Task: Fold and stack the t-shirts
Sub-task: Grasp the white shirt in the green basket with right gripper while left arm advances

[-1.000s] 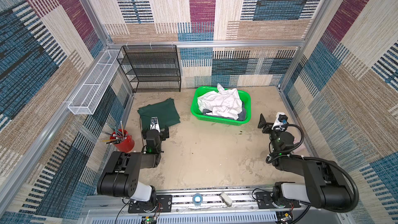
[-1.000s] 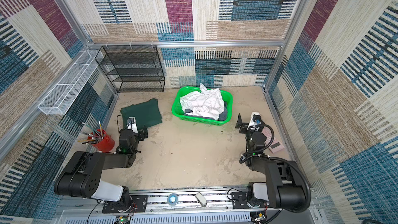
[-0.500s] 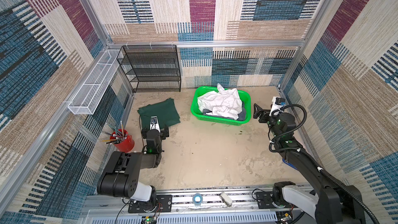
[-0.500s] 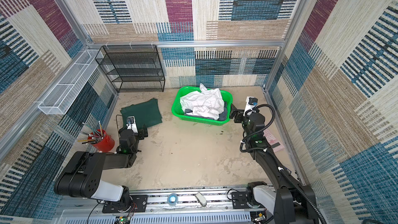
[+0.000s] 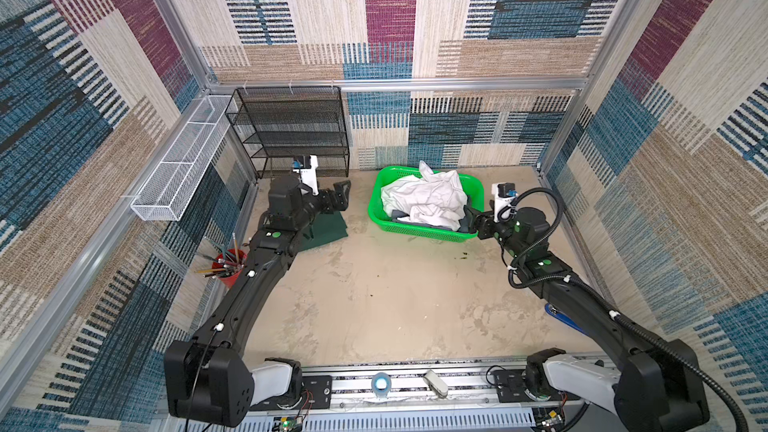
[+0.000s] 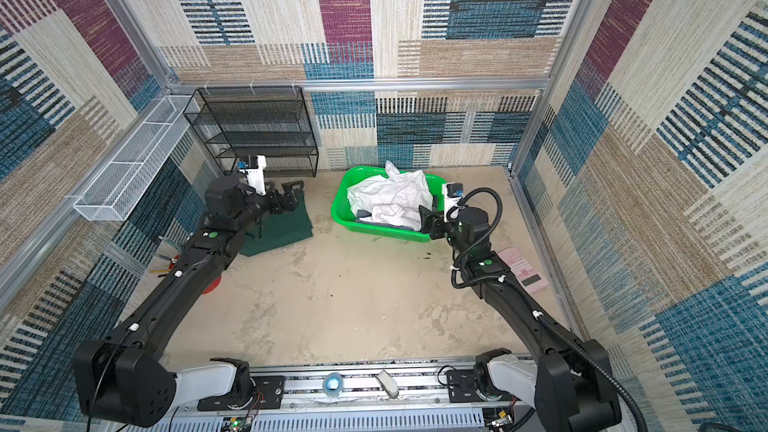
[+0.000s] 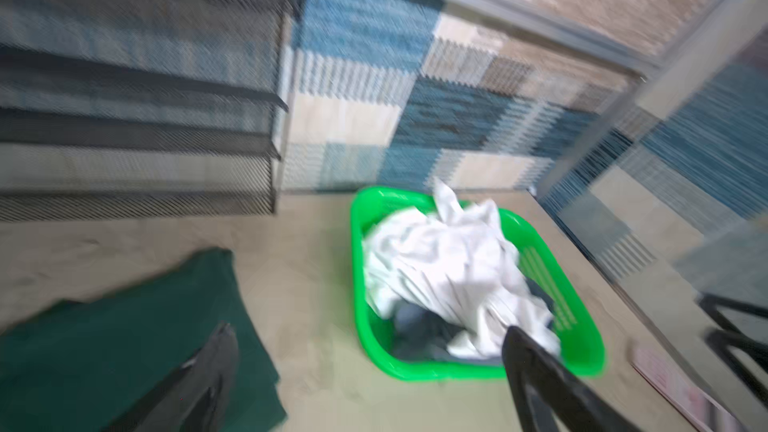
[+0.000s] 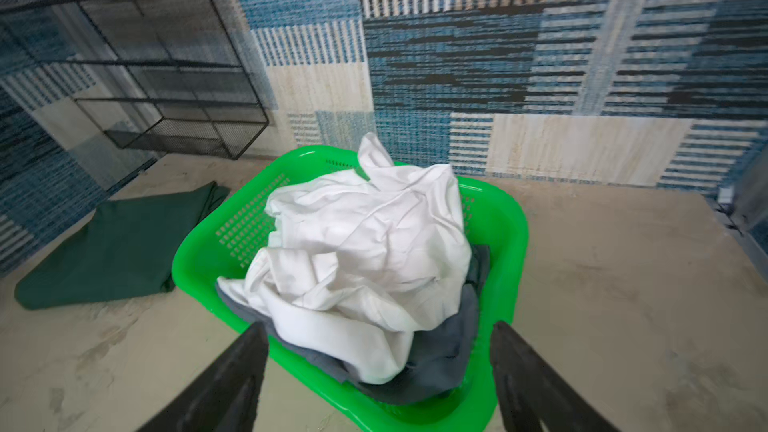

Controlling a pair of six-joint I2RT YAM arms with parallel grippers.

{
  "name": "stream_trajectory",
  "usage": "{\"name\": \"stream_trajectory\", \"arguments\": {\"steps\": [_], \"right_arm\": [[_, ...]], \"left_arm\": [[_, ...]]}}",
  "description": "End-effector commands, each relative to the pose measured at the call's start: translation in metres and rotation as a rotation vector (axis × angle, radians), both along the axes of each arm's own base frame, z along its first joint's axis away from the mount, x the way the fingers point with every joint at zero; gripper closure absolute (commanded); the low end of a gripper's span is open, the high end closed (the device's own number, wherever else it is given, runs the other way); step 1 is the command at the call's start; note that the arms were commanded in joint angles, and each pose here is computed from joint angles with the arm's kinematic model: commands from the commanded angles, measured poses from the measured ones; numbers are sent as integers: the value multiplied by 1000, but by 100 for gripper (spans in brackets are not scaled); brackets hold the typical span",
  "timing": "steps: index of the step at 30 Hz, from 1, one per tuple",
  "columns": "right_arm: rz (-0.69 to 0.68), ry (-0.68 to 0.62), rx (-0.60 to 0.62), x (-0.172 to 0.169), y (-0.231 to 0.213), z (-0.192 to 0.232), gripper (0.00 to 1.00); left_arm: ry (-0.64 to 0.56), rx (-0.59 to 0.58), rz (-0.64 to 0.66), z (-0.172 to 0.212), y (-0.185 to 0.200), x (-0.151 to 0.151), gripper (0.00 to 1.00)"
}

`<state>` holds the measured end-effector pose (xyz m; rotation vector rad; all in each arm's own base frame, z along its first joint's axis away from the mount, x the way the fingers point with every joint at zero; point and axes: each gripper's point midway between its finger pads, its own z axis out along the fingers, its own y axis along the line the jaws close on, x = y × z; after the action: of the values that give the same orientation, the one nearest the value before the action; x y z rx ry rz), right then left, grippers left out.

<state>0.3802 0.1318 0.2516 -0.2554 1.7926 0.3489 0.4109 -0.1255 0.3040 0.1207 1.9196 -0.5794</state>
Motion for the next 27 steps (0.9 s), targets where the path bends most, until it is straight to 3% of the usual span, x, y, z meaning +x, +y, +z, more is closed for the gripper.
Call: {"name": "stream_trajectory", "arguments": {"steps": [1, 5, 11, 14, 19, 27], "right_arm": [[131, -10, -138, -3, 34, -10, 27], [291, 51, -216, -4, 79, -36, 42], [438, 105, -312, 3, 128, -70, 51], [468, 127, -340, 12, 139, -84, 52], [481, 197, -405, 29, 145, -112, 60], [429, 215, -473, 46, 141, -134, 56]], "left_arm": [[245, -64, -228, -36, -40, -42, 0], [254, -17, -272, -43, -54, -35, 0], [367, 29, -278, -84, -64, -28, 0], [417, 91, -231, -97, -56, -26, 0], [398, 104, -211, -93, -53, -26, 0], [381, 101, -200, -87, -51, -28, 0]]}}
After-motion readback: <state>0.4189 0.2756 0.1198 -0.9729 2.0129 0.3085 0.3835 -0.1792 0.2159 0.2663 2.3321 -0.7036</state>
